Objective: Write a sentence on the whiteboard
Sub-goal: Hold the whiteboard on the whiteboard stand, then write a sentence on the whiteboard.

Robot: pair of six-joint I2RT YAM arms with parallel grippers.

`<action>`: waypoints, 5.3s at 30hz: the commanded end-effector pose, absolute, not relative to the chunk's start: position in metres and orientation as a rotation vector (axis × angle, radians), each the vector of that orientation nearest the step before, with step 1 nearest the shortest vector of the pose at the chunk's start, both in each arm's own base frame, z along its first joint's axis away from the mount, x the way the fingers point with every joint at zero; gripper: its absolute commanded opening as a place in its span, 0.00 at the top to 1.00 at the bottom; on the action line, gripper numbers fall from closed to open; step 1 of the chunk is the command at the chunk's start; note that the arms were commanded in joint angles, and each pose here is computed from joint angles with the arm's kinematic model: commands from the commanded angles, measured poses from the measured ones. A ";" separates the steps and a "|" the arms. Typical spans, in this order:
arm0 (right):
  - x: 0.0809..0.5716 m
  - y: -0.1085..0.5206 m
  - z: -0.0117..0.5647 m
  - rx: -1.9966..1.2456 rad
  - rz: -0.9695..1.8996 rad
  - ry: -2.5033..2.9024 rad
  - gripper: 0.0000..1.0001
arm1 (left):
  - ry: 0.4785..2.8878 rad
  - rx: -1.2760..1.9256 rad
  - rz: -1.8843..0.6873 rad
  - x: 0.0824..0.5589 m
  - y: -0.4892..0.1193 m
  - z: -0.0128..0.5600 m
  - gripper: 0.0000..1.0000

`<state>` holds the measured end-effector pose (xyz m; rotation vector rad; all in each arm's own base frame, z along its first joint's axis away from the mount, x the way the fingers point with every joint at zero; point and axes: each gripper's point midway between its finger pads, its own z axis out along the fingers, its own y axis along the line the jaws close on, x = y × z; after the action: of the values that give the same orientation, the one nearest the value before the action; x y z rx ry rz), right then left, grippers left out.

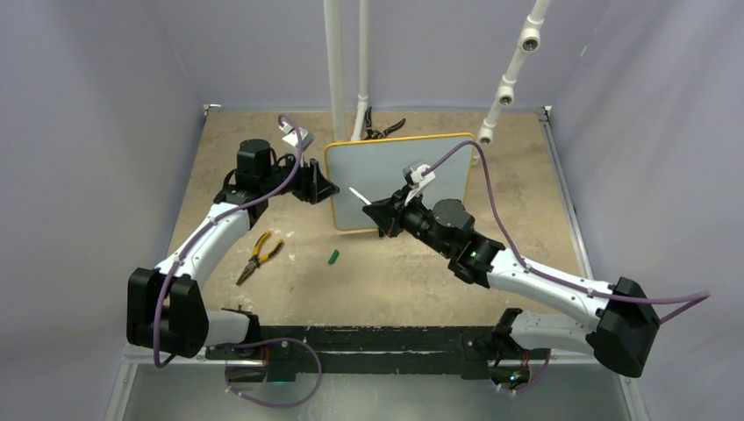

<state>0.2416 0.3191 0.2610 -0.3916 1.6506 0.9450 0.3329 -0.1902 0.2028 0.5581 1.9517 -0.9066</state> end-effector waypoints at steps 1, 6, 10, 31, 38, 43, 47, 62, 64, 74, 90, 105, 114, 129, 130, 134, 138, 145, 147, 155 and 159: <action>0.254 0.327 0.300 -0.381 0.947 1.546 1.00 | 1.852 0.603 -0.874 0.349 -0.193 0.226 0.49; 0.265 0.334 0.302 -0.364 0.925 1.553 1.00 | 1.836 0.611 -0.885 0.355 -0.196 0.228 0.53; 0.277 0.335 0.305 -0.326 0.884 1.559 1.00 | 1.824 0.613 -0.889 0.358 -0.198 0.230 0.60; 0.312 0.351 0.309 -0.276 0.777 1.564 1.00 | 1.844 0.599 -0.798 0.364 -0.188 0.220 1.00; 0.317 0.354 0.307 -0.279 0.760 1.572 1.00 | 1.849 0.600 -0.788 0.364 -0.187 0.218 1.00; 0.321 0.355 0.305 -0.275 0.746 1.575 1.00 | 1.847 0.603 -0.785 0.364 -0.186 0.218 1.00; 0.324 0.356 0.304 -0.269 0.731 1.580 1.00 | 1.846 0.605 -0.786 0.363 -0.186 0.218 1.00; 0.336 0.353 0.278 -0.223 0.662 1.647 1.00 | 1.844 0.610 -0.789 0.363 -0.187 0.218 1.00; 0.336 0.351 0.273 -0.208 0.658 1.658 1.00 | 1.845 0.609 -0.788 0.363 -0.187 0.218 1.00; 0.330 0.343 0.238 -0.182 0.650 1.728 1.00 | 1.844 0.608 -0.789 0.363 -0.187 0.218 1.00; 0.303 0.346 0.274 -0.274 0.765 1.590 1.00 | 1.844 0.603 -0.787 0.363 -0.187 0.219 1.00; 0.318 0.343 0.283 -0.216 0.693 1.578 1.00 | 1.842 0.605 -0.788 0.363 -0.187 0.219 1.00; 0.322 0.348 0.283 -0.230 0.685 1.574 1.00 | 1.842 0.607 -0.794 0.362 -0.188 0.219 1.00; 0.334 0.346 0.266 -0.194 0.614 1.620 1.00 | 1.839 0.609 -0.796 0.362 -0.188 0.220 1.00; 0.335 0.347 0.265 -0.193 0.612 1.619 1.00 | 1.840 0.608 -0.797 0.362 -0.188 0.219 1.00; 0.336 0.350 0.261 -0.206 0.614 1.622 1.00 | 1.839 0.608 -0.796 0.362 -0.188 0.220 1.00; 0.337 0.351 0.259 -0.201 0.614 1.628 1.00 | 1.838 0.608 -0.796 0.363 -0.188 0.220 1.00; 0.337 0.343 0.256 -0.162 0.594 1.645 1.00 | 1.838 0.609 -0.796 0.362 -0.188 0.220 1.00; 0.336 0.342 0.252 -0.162 0.590 1.655 1.00 | 1.838 0.608 -0.796 0.362 -0.188 0.220 1.00; 0.331 0.330 0.241 -0.137 0.571 1.682 1.00 | 1.838 0.609 -0.796 0.362 -0.188 0.220 1.00; 0.329 0.326 0.236 -0.137 0.564 1.694 1.00 | 1.837 0.608 -0.796 0.362 -0.188 0.221 1.00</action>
<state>0.3195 0.3511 0.2396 -0.2190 1.6810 0.6547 0.3539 -0.1888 0.1997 0.5959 1.9109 -0.8352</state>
